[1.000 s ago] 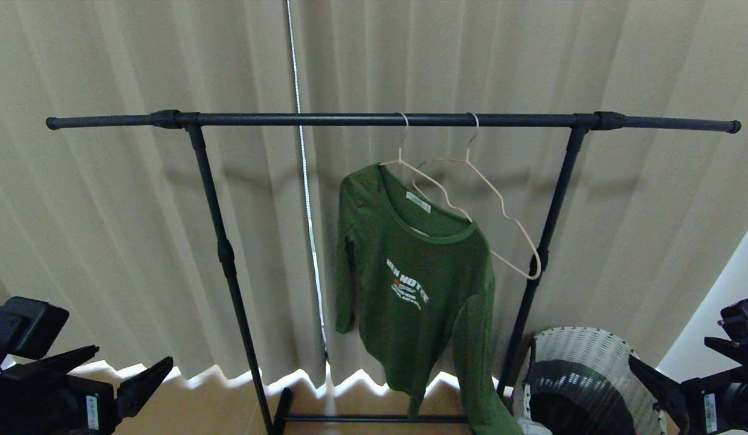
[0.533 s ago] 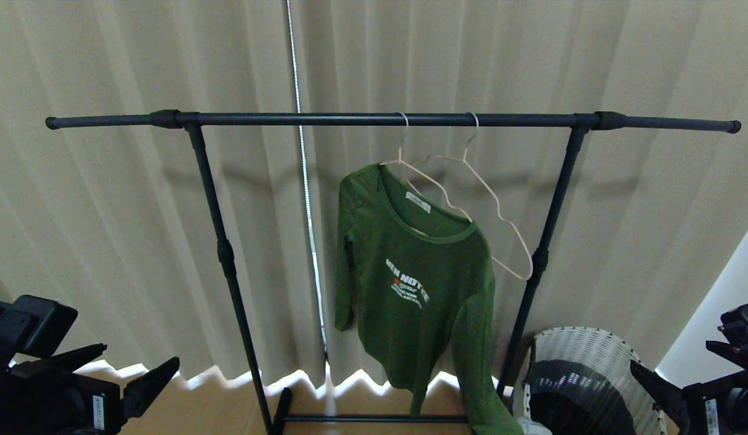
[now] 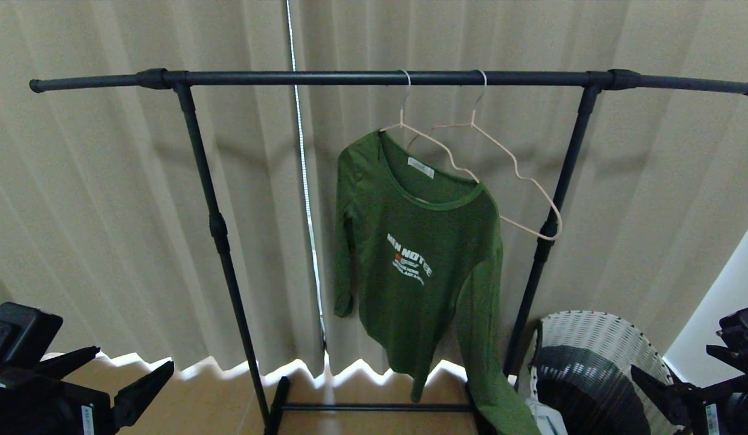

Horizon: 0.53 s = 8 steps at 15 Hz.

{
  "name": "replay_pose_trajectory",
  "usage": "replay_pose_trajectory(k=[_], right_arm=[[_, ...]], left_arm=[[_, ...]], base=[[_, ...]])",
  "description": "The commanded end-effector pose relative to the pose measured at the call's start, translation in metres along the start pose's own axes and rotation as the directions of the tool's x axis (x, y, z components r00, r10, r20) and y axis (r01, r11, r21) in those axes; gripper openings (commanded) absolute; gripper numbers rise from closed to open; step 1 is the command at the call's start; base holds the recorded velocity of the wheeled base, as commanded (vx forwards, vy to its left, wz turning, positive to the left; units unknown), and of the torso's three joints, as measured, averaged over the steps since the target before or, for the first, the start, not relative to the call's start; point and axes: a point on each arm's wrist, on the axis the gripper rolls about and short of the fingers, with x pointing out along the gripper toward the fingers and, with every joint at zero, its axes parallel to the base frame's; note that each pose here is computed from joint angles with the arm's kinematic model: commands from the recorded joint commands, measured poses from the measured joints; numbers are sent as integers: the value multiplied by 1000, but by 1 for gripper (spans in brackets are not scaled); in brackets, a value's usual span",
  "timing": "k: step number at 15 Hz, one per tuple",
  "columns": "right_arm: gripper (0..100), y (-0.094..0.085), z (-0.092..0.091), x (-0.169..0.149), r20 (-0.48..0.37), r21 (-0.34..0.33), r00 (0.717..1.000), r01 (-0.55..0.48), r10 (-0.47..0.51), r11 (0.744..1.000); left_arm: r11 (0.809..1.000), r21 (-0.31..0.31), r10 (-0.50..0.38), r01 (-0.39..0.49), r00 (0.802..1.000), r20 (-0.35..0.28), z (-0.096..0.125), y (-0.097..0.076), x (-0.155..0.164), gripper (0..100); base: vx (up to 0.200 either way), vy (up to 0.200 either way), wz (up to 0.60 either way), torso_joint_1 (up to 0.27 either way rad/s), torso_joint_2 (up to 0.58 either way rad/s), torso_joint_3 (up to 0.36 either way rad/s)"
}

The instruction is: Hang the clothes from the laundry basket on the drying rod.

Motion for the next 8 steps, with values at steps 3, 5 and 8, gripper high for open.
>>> replay_pose_trajectory(k=[3,5,8], right_arm=[[100,1,-4,1,-17,-6,1000,-2,2,1000],[100,1,-5,1,-22,-8,1000,-2,2,1000],[100,1,-5,1,-24,-8,1000,-3,2,1000]], left_arm=[[1000,2,2,-2,1000,7,-3,0,-4,100],[1000,2,2,-2,1000,7,-4,0,-4,100],[1000,3,3,-3,1000,10,-3,0,-4,100]], base=[[0,0,0,-183,474,286],[0,0,0,-181,464,290],[0,0,0,-154,456,300]])
